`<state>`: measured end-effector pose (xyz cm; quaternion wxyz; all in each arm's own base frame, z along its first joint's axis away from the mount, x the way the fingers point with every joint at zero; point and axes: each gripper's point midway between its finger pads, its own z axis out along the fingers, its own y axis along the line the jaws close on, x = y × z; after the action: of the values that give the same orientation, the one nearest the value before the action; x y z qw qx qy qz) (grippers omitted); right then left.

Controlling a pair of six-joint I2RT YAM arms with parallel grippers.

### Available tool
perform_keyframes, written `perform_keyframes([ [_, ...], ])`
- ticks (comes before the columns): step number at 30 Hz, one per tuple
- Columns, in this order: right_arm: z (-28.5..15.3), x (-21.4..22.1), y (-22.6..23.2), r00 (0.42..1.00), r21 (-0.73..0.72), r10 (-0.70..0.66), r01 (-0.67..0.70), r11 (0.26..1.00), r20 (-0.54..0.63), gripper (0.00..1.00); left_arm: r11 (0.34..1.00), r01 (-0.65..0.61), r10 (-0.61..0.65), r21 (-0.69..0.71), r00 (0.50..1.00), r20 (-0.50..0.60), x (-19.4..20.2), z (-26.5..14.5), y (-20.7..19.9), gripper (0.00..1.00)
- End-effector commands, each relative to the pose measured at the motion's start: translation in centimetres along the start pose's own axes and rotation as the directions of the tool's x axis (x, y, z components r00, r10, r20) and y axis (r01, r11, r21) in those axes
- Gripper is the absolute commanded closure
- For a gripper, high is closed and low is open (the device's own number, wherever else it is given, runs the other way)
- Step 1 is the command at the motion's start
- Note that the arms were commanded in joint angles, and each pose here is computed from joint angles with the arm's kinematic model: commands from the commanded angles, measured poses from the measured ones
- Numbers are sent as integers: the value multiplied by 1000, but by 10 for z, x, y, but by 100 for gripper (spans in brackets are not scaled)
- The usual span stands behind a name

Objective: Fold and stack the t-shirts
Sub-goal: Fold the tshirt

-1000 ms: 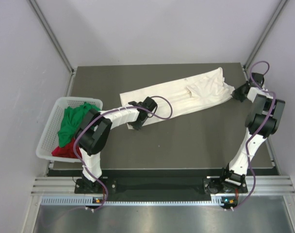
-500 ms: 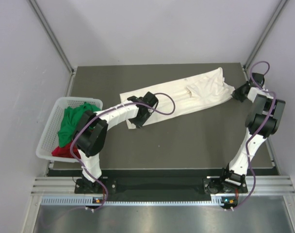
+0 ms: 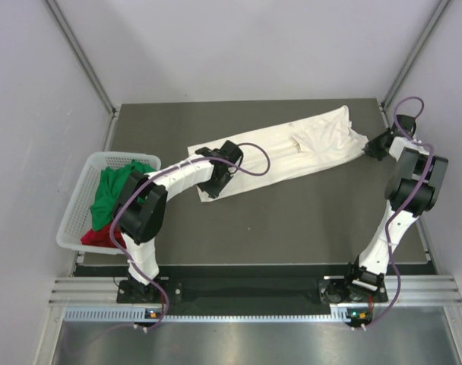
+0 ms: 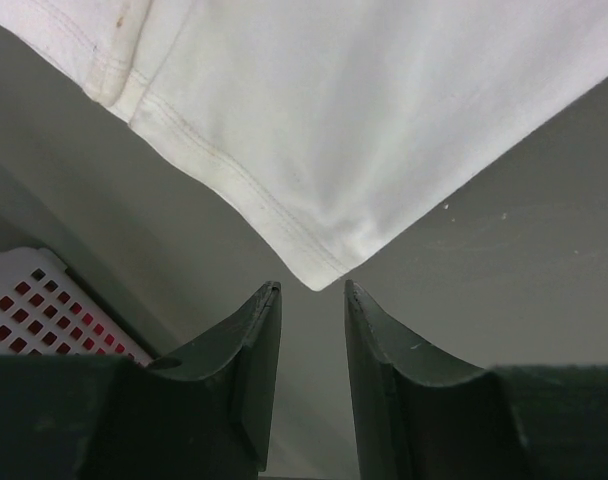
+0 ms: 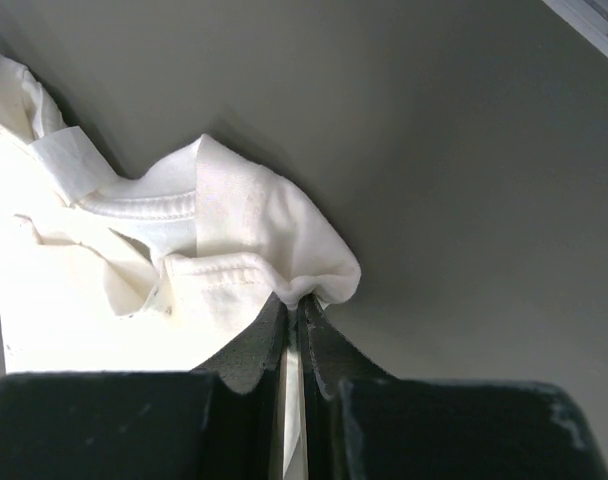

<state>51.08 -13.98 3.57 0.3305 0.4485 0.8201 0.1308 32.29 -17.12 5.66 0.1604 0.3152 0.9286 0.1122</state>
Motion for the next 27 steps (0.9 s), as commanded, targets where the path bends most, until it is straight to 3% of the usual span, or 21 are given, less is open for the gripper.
perform_keyframes([
  [1,-18,-33,22,997,-61,-2,6,998,72,97,1000,17,-16,26,1000,-15,5,7,-1,62],
  [11,-20,-37,23,997,-59,-1,6,998,82,94,1000,19,-18,22,999,-50,14,26,-7,61],
  [16,-20,-38,23,997,-59,-4,9,998,82,94,999,23,-27,-45,997,-76,24,36,1,64],
  [20,-18,-37,22,997,-60,-4,9,998,81,94,999,27,-29,-33,997,-65,25,38,-2,74],
  [23,-14,-34,23,997,-74,-10,15,997,73,96,1000,30,-31,-8,996,-81,27,36,-7,97],
  [27,-5,-27,33,999,-129,-30,35,991,43,99,998,45,-40,49,995,-93,31,20,-24,100],
])
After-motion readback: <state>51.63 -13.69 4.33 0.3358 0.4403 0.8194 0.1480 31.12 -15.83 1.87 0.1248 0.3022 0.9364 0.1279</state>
